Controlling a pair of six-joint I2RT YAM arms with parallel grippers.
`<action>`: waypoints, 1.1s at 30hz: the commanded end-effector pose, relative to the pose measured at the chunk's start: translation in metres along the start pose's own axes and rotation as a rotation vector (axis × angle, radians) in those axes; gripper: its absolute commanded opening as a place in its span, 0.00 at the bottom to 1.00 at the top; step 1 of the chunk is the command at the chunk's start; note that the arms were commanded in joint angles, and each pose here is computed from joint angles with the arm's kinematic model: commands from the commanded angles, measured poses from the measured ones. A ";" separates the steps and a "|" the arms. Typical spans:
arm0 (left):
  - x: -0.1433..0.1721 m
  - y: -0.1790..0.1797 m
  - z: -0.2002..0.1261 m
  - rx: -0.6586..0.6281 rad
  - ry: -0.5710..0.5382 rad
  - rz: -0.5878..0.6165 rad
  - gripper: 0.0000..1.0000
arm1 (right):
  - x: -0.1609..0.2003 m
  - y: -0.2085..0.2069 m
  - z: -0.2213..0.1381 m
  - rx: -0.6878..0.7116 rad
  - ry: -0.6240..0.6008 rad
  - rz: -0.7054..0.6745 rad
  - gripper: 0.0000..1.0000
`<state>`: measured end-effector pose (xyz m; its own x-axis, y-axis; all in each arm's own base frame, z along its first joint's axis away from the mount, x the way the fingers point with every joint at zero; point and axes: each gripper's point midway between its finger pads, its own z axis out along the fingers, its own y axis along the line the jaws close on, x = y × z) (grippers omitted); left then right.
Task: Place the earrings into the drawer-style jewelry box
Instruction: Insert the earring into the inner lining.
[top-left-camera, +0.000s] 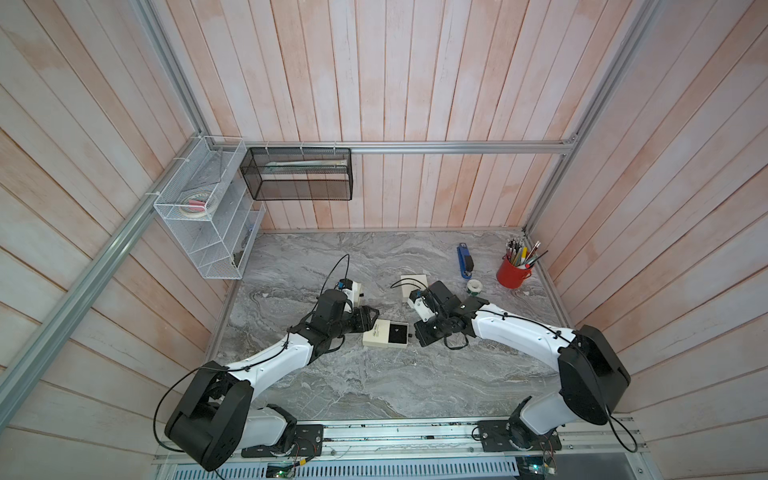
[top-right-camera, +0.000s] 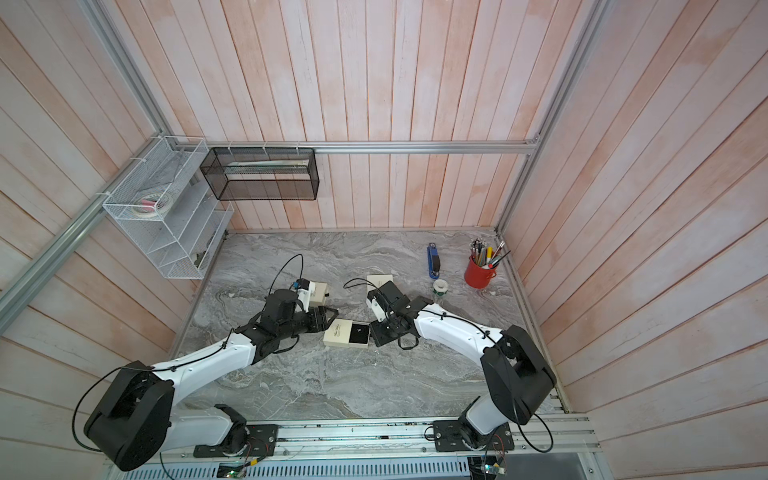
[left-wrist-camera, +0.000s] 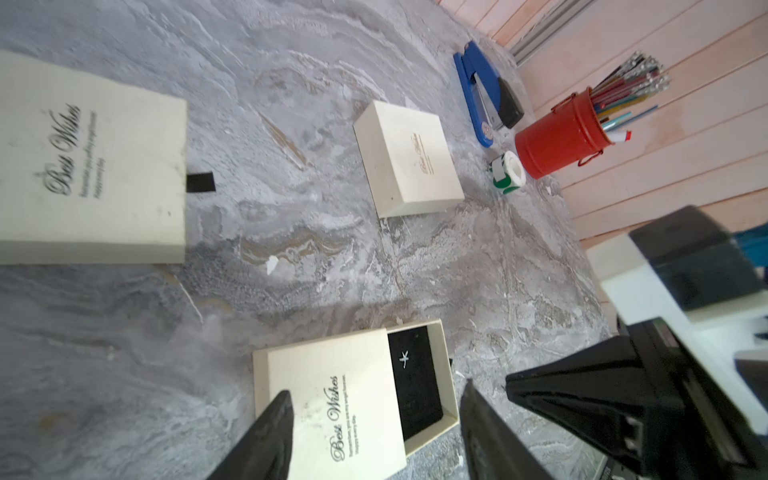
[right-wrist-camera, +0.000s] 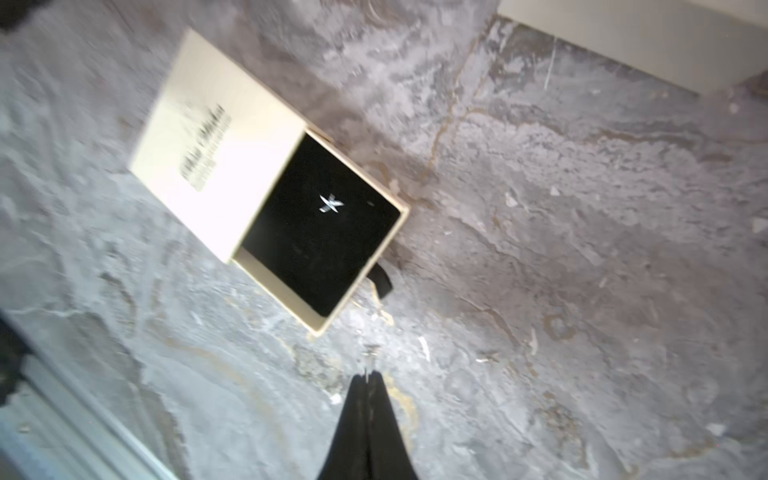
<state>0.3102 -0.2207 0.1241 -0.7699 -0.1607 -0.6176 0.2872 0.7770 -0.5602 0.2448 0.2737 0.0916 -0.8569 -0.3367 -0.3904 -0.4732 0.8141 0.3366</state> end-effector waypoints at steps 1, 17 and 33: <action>-0.006 -0.001 -0.006 -0.010 0.007 0.041 0.65 | -0.029 0.038 -0.006 -0.210 -0.086 0.198 0.00; 0.031 -0.026 0.003 0.153 0.093 0.038 0.56 | -0.021 0.030 0.022 -0.421 0.027 0.556 0.00; 0.054 -0.030 0.015 0.199 0.129 0.011 0.54 | -0.017 0.029 0.045 -0.432 0.084 0.607 0.00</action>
<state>0.2724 -0.2585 0.1039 -0.8228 -0.0677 -0.5643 0.3900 0.6551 -0.6471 0.2529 0.3194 0.0686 -0.9975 0.0673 0.0200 0.0580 0.6300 0.7744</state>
